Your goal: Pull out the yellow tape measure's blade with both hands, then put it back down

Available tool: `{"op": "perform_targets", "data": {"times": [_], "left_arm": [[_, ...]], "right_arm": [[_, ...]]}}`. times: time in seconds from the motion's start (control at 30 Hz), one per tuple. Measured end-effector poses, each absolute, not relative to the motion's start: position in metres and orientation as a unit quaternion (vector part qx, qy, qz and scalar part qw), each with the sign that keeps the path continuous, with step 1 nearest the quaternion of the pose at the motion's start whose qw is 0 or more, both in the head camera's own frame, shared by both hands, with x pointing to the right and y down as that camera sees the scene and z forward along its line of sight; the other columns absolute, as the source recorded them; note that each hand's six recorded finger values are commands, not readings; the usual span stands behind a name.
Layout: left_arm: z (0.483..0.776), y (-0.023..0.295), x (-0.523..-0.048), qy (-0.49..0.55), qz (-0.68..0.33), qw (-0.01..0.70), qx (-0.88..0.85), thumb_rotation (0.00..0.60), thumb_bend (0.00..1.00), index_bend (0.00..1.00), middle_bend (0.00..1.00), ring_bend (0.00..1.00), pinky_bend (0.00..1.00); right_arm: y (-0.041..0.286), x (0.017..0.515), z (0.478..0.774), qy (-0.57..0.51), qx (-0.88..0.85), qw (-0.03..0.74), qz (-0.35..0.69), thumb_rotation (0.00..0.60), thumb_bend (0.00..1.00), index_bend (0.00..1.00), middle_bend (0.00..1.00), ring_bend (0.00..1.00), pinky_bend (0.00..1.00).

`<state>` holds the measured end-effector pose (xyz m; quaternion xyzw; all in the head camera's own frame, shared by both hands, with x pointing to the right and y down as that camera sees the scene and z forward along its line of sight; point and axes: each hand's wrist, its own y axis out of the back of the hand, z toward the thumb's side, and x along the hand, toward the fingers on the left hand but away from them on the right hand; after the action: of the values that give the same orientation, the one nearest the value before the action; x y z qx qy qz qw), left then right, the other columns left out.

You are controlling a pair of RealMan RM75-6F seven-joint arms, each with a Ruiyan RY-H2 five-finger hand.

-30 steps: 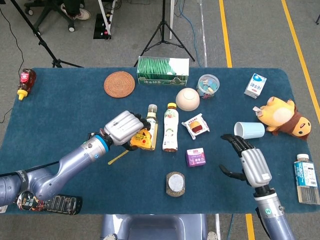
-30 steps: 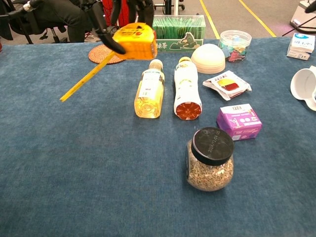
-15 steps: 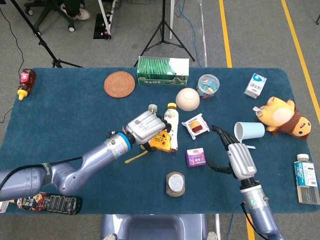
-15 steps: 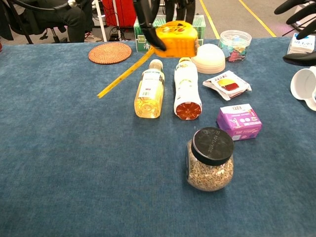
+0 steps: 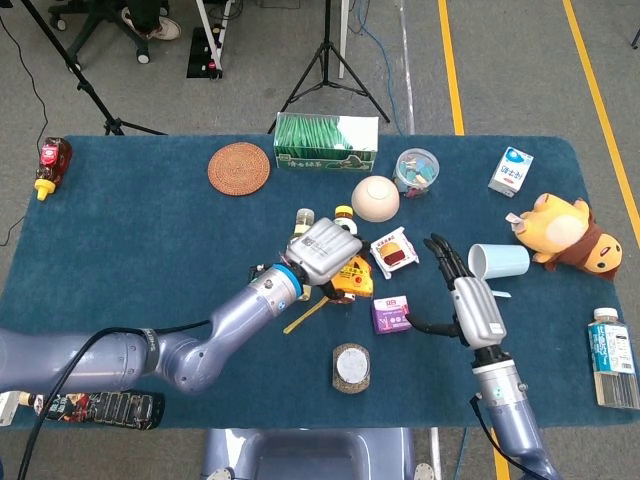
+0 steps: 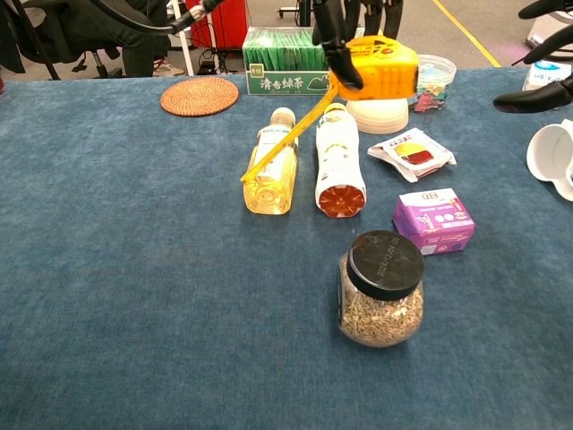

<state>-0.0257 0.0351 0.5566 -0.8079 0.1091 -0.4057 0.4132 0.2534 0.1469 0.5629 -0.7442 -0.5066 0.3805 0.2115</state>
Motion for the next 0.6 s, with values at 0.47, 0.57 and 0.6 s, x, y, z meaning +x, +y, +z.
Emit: {"op": "perform_targets", "data": {"times": [0.47,0.57,0.6], "left_arm": [[0.558,0.034,0.009,0.127,-0.41,0.41,-0.805,0.6,0.28,0.5,0.41,0.31,0.42],[0.559,0.034,0.015,0.133,-0.412,0.405,-0.805,0.6,0.28,0.5,0.41,0.31,0.42],[0.56,0.034,0.017,0.135,-0.413,0.404,-0.805,0.6,0.28,0.5,0.41,0.31,0.42]], "right_arm": [[0.136,0.247,0.565,-0.526,-0.736,0.198,0.377,0.6,0.14,0.0,0.0,0.05,0.21],[0.135,0.244,0.566,-0.526,-0.737,0.196,0.376,0.6,0.14,0.0,0.0,0.05,0.21],[0.135,0.244,0.566,-0.526,-0.737,0.195,0.376,0.6,0.14,0.0,0.0,0.05,0.21]]}}
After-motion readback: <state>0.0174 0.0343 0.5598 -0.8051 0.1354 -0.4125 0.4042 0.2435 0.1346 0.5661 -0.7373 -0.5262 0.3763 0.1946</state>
